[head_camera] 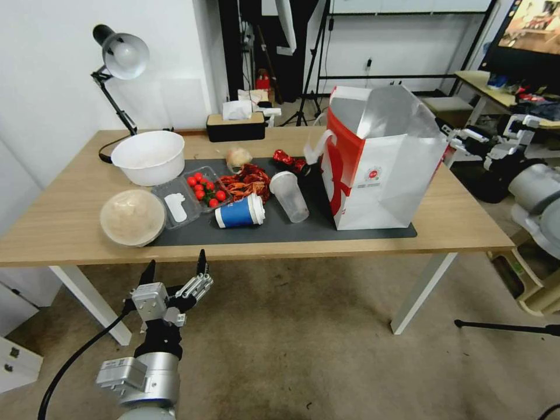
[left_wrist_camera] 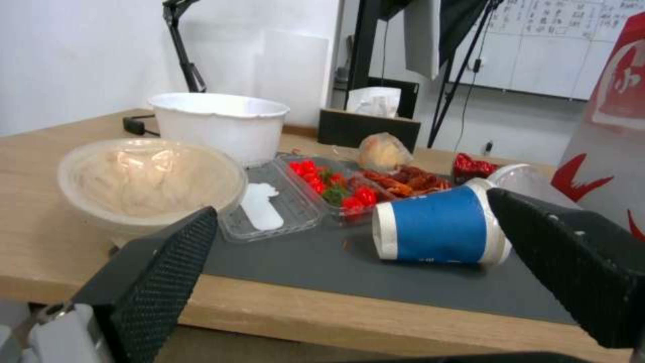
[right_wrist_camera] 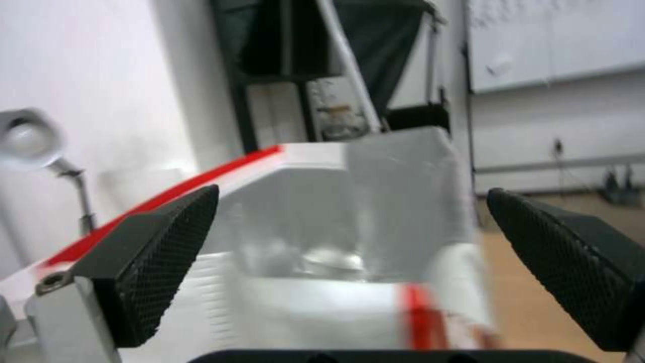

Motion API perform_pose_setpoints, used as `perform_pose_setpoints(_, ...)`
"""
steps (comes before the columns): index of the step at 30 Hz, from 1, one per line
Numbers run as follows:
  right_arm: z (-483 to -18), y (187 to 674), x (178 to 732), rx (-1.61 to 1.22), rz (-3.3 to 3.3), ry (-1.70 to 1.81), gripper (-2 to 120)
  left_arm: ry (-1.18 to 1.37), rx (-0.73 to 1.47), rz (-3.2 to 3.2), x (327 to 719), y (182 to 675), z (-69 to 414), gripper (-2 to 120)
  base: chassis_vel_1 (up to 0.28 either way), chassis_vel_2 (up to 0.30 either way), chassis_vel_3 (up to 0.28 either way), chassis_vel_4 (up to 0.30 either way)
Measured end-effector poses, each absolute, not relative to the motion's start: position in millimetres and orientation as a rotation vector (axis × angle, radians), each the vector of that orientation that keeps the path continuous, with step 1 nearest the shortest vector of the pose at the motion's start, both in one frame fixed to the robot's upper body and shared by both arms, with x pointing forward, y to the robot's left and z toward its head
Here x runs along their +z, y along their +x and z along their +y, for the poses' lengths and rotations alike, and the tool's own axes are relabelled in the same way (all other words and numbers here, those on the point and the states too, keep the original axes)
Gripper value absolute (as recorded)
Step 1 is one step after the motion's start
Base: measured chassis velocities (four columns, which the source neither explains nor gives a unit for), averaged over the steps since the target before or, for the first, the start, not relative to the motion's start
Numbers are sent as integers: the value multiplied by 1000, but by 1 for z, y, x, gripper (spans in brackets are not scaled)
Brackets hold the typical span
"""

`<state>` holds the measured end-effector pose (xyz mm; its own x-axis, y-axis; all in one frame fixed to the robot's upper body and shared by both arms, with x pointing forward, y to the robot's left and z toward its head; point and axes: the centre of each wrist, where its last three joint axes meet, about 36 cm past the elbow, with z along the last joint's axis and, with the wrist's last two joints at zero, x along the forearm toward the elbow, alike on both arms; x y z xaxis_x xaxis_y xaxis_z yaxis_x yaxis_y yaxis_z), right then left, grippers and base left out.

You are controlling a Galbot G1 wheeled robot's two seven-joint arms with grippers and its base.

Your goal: Pick up the food delivery bag from the floor and place it on the table.

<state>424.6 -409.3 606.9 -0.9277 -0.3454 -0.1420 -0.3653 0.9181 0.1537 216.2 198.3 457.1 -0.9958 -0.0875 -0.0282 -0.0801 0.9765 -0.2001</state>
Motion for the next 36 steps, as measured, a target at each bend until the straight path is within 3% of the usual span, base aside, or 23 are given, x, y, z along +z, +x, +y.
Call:
perform_pose_setpoints(11, -383, 401, 573, 128, 2756, -763, 100, -160, -305, 3065, 454, 216, 200, 100, 0, 0, 0, 0)
perform_pose_setpoints(26, -352, 327, 477, 158, 2760, -609, 100, -148, -227, 3076, 439, 220, 203, 100, 0, 0, 0, 0)
perform_pose_setpoints(29, -330, 282, 426, 220, 2899, -498, 100, -130, -200, 3095, 418, 223, 202, 100, 0, 0, 0, 0)
perform_pose_setpoints(36, -312, 249, 371, 283, 2964, -379, 100, -116, -166, 3112, 383, 225, 207, 100, 0, 0, 0, 0)
